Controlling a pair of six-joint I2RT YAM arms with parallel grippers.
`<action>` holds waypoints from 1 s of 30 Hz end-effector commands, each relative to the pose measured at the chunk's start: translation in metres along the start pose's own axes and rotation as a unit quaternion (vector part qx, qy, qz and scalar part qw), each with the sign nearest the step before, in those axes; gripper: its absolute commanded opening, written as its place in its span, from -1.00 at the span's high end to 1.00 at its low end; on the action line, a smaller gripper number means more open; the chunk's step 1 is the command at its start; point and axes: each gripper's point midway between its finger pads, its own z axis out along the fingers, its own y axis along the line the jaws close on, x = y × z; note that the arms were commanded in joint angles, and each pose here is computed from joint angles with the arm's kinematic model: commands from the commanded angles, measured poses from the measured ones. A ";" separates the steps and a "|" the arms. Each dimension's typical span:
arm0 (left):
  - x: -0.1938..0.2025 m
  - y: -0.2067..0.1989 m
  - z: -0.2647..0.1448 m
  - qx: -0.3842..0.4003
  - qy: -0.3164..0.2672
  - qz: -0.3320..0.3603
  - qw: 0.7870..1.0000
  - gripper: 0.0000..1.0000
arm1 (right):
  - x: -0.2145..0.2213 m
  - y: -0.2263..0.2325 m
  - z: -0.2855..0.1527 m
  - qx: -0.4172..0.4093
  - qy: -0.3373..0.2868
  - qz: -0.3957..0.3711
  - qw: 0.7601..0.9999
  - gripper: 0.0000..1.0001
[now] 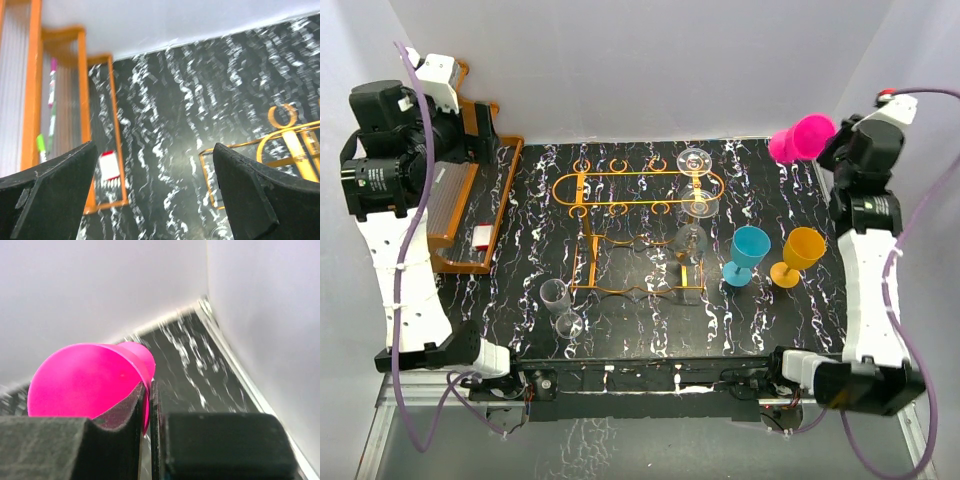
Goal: Place the wine glass upside down on the wine glass rack
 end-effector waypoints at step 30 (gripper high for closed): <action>-0.151 -0.211 -0.054 0.546 -0.082 -0.326 0.768 -0.94 | -0.202 0.214 -0.260 -0.428 -0.617 -0.184 0.634 0.83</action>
